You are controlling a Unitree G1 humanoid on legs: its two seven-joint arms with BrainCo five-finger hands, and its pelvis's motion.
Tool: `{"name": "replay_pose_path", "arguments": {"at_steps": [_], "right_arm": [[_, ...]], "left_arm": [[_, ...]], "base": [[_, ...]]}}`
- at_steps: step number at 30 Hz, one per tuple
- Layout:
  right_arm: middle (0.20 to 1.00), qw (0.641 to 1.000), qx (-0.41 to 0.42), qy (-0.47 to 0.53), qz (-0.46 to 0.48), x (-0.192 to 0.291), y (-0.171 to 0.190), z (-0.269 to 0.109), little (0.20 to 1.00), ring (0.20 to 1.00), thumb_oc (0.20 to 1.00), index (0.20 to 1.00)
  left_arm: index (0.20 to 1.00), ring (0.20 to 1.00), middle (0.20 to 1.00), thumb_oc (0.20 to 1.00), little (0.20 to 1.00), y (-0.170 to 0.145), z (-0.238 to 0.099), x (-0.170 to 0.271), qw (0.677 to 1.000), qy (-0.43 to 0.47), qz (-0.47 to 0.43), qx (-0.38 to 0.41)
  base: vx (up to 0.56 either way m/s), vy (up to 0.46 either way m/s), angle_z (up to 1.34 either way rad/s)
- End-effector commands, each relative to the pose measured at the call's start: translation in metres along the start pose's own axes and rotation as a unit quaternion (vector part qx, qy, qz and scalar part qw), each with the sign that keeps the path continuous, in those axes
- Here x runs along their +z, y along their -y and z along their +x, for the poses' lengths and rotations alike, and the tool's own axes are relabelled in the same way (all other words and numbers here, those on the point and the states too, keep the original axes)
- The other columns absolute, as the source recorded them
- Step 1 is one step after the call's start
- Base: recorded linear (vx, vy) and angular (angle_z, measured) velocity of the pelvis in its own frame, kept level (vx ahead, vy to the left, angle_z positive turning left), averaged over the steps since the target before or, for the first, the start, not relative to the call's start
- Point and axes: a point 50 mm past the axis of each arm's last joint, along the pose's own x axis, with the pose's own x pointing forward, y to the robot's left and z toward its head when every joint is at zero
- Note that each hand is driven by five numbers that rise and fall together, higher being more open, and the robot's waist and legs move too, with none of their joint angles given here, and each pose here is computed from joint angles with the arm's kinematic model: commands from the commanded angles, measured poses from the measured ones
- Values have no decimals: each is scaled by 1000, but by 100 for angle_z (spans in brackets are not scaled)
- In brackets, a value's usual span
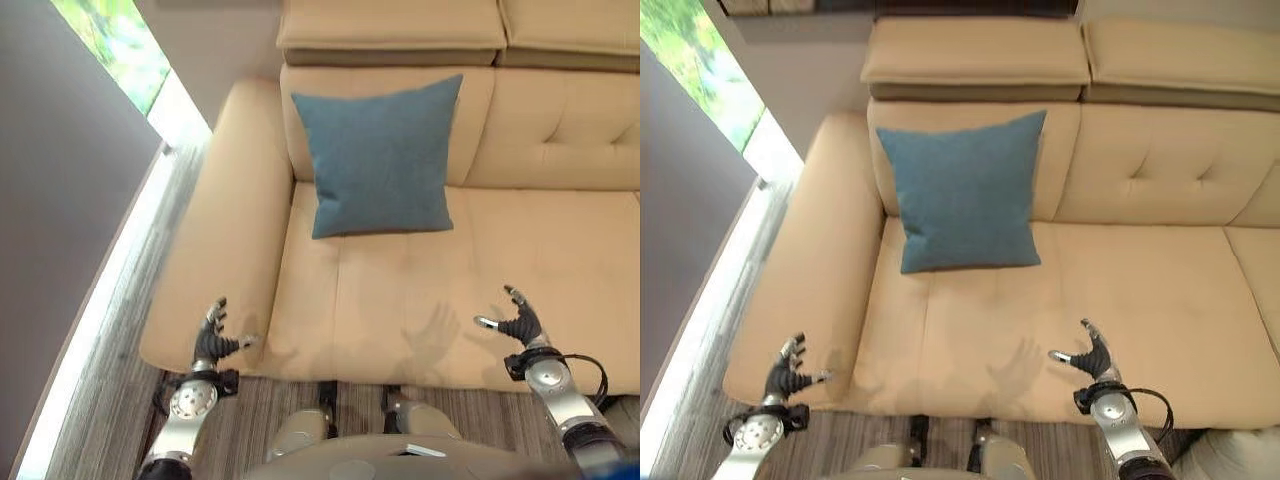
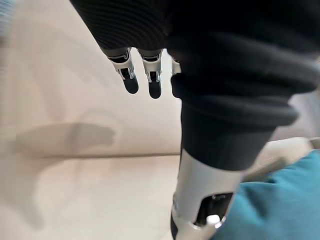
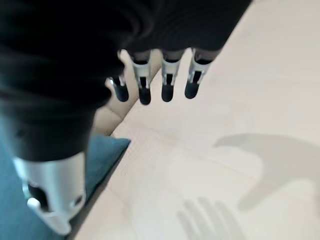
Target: Pick up all the scattered cushions and arrange them neatly on the sofa.
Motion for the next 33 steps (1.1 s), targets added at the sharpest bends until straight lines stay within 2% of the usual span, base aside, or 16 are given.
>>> {"name": "replay_pose_path", "arguments": {"at_steps": [1, 4, 5, 10, 17, 21, 27, 33], "right_arm": [[1000, 999, 28, -7, -31, -3, -7, 6, 1000, 1000, 1000, 1000], [1000, 998, 37, -34, -32, -14, -12, 3, 1000, 1000, 1000, 1000], [1000, 992, 61, -104, -22, -42, -28, -8, 1000, 1000, 1000, 1000], [1000, 971, 100, -215, -34, -84, -45, -33, 1000, 1000, 1000, 1000], [1000, 963, 97, -242, -64, -91, -37, -32, 1000, 1000, 1000, 1000], [1000, 964, 96, -229, -94, -82, -36, -23, 1000, 1000, 1000, 1000], [1000, 960, 114, -222, -127, -80, -43, -24, 1000, 1000, 1000, 1000], [1000, 966, 117, -202, -107, -67, -61, -21, 1000, 1000, 1000, 1000]], "left_arm": [[1000, 1000, 1000, 1000, 1000, -1, 15, -7, 998, -37, 53, -6], [1000, 1000, 1000, 1000, 1000, 0, 14, -20, 996, -69, 64, -8], [1000, 1000, 1000, 1000, 1000, -1, 2, -55, 985, -157, 75, -4], [1000, 1000, 1000, 1000, 1000, -2, -12, -83, 968, -229, 101, -13], [1000, 1000, 1000, 1000, 1000, 21, -5, -75, 969, -222, 100, -42], [1000, 1000, 1000, 1000, 1000, 30, 8, -57, 972, -181, 139, -62], [1000, 1000, 1000, 1000, 1000, 27, 17, -43, 970, -155, 175, -72], [1000, 1000, 1000, 1000, 1000, 27, 14, -51, 968, -175, 170, -64]], "base": [[-23, -44, 3], [12, -36, 1], [29, -74, 6], [-34, -43, 3], [-146, 109, -21], [-249, 200, -32], [-298, 95, -105], [-149, -163, -48]]}}
